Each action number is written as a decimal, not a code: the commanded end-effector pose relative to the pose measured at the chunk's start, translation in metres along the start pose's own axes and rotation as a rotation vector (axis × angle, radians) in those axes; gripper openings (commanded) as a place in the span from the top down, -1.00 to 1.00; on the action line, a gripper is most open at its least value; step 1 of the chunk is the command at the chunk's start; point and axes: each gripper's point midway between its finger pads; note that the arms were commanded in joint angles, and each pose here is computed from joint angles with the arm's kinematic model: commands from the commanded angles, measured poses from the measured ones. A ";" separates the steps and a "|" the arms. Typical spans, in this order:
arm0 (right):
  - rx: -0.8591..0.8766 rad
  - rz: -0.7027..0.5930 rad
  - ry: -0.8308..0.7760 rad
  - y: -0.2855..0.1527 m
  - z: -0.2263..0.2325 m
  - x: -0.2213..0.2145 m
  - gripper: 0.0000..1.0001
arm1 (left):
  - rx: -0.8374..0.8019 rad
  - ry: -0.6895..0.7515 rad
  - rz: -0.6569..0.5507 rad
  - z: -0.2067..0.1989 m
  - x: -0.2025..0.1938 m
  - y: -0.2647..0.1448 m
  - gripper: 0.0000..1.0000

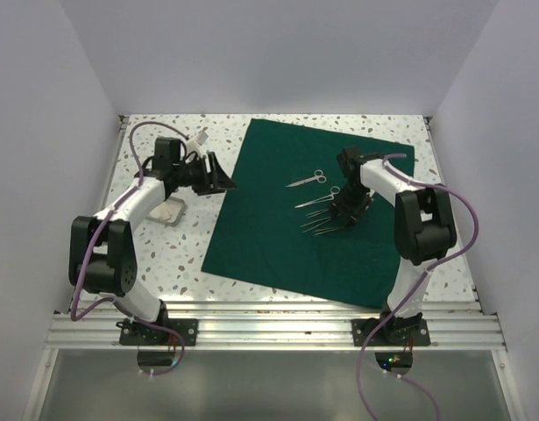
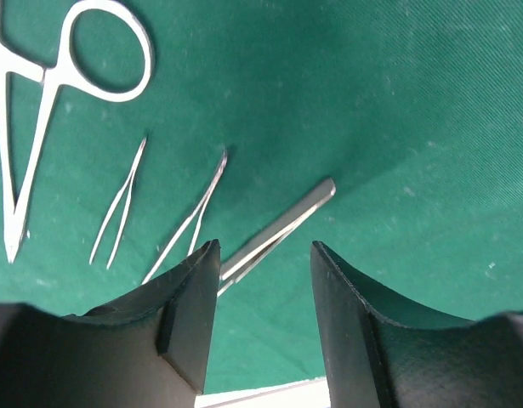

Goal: Prepare the surgical pack

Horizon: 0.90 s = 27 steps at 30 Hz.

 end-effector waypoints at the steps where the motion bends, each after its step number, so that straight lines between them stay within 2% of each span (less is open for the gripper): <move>1: 0.010 -0.044 0.047 0.003 0.008 0.011 0.01 | -0.085 0.080 -0.031 -0.022 0.020 0.000 -0.21; 10: -0.024 -0.041 0.078 0.012 -0.005 0.005 0.15 | -0.097 0.073 -0.007 -0.023 0.018 0.004 -0.21; 11: -0.025 -0.040 0.079 0.013 -0.005 0.005 0.27 | -0.098 0.070 -0.005 -0.023 0.018 0.005 -0.21; 15: -0.029 -0.044 0.085 0.019 -0.006 0.005 0.38 | -0.090 0.085 0.002 -0.026 0.019 0.006 -0.24; 17: -0.032 -0.047 0.088 0.018 -0.008 0.005 0.47 | -0.090 0.093 0.014 -0.031 0.019 0.008 -0.32; 20: -0.031 -0.061 0.082 0.010 -0.012 0.007 0.78 | -0.117 0.112 0.019 -0.043 0.020 0.012 -0.35; 21: -0.042 -0.060 0.078 0.004 -0.015 0.006 1.00 | -0.128 0.120 0.021 -0.047 0.020 0.013 -0.35; 24: 0.020 -0.086 0.031 -0.029 -0.013 0.011 1.00 | -0.198 0.134 0.028 -0.068 0.021 0.020 -0.40; 26: 0.137 -0.066 -0.037 -0.059 0.001 0.007 1.00 | -0.295 0.116 0.025 -0.088 0.021 0.023 -0.44; 27: 0.216 -0.062 -0.124 -0.075 0.014 0.008 1.00 | -0.333 0.113 0.020 -0.095 0.022 0.024 -0.47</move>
Point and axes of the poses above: each gripper's point midway between its finger pads, its own y axis out along the fingers, its own z axis along the line the jaws close on, x = y × z, and after that the axes turned 12 degrees about y, right-handed
